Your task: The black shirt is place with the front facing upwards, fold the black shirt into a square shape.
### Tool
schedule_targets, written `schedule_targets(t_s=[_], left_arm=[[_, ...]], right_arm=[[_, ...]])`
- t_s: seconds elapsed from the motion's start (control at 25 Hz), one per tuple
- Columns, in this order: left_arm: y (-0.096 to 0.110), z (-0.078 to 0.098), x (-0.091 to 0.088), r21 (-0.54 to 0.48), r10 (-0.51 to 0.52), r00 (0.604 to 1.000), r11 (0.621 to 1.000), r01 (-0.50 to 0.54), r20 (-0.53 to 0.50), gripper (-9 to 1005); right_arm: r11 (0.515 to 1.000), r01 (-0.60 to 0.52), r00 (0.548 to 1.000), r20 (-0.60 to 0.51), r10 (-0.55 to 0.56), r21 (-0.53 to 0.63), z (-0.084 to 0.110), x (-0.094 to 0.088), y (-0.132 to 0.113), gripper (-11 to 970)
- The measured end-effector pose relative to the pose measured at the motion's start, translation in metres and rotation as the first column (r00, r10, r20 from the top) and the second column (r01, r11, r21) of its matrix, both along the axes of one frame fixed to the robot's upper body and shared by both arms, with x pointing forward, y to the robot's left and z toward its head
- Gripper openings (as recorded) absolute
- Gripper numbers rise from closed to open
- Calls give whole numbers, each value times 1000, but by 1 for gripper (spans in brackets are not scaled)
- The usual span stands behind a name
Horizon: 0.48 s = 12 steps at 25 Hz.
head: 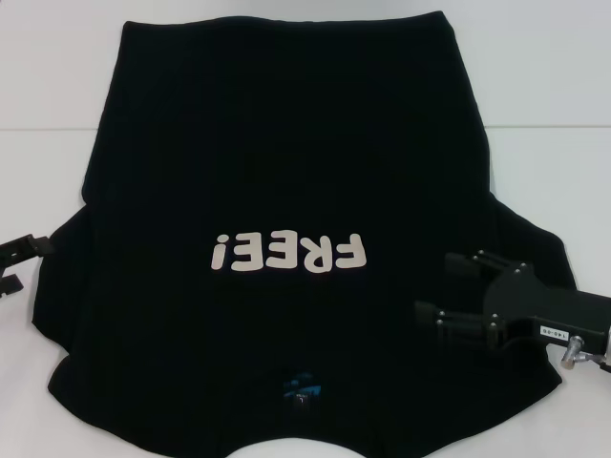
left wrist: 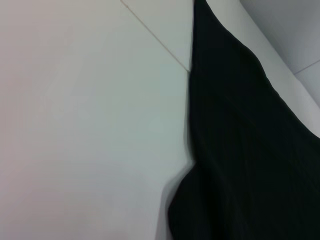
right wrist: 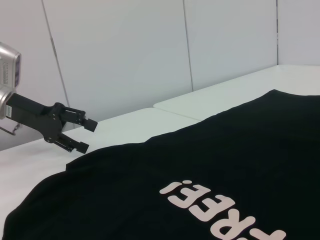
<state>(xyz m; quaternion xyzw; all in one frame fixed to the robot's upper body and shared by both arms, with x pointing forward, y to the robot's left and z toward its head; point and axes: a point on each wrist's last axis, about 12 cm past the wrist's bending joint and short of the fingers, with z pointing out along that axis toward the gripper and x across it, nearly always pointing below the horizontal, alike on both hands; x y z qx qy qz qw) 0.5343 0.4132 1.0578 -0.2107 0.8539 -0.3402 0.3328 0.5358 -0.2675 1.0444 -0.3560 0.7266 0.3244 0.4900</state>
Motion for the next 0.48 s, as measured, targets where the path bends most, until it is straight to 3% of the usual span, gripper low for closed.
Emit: schedule_targets(t_s=[0.48], left_arm=[[-11,-6,-1,-27,-25,1000,999,24,-16,885]], right_arm=[[1000,-1,1000,-7,1,5,-1,-1,1,945]])
